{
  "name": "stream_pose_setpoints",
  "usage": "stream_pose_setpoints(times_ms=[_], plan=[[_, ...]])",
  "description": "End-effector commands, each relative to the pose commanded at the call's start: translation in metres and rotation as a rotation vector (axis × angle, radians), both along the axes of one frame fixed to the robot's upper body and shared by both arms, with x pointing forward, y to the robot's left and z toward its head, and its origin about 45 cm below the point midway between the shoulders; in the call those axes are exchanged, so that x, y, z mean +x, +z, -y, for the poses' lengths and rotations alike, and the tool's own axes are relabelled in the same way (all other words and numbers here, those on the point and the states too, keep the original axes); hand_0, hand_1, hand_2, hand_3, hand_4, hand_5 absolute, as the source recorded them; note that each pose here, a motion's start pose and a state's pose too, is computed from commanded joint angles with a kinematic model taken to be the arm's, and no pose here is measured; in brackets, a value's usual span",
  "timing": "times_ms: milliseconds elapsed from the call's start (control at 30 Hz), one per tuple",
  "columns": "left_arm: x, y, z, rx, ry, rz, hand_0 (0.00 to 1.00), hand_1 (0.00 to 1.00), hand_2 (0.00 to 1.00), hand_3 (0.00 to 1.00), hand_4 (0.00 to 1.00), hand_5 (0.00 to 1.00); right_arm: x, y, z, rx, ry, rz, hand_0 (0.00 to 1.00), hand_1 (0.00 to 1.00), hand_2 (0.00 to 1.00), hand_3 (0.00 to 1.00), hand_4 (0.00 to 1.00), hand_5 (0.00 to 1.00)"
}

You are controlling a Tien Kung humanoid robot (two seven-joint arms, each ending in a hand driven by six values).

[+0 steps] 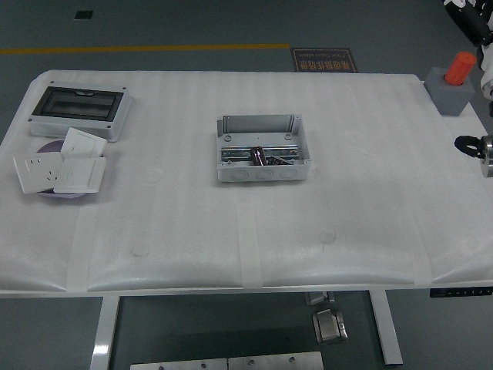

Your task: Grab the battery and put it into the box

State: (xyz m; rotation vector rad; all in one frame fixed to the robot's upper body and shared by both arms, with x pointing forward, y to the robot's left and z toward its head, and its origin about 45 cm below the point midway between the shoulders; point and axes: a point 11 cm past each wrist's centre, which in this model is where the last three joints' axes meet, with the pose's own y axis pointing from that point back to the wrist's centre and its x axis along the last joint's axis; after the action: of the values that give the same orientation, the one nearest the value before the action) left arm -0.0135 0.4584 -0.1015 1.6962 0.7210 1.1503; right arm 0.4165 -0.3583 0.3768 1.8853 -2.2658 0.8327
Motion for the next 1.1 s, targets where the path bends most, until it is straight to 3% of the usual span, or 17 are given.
stream_pose_setpoints(times_ms=[833, 1100], plan=[[-0.0061, -0.003, 0.007, -0.013, 0.002, -0.013, 0.595, 0.623, 0.566, 0.694, 0.652, 0.238, 0.000, -0.008, -0.005, -0.007, 0.014, -0.019, 0.708, 0.666, 0.737, 0.789, 0.904, 0.645], [0.0020, 0.000, 0.000, 0.000, -0.024, -0.005, 0.594, 0.623, 0.566, 0.695, 0.653, 0.238, -0.002, -0.014, 0.002, 0.004, -0.002, -0.032, 0.709, 0.667, 0.737, 0.789, 0.903, 0.645]])
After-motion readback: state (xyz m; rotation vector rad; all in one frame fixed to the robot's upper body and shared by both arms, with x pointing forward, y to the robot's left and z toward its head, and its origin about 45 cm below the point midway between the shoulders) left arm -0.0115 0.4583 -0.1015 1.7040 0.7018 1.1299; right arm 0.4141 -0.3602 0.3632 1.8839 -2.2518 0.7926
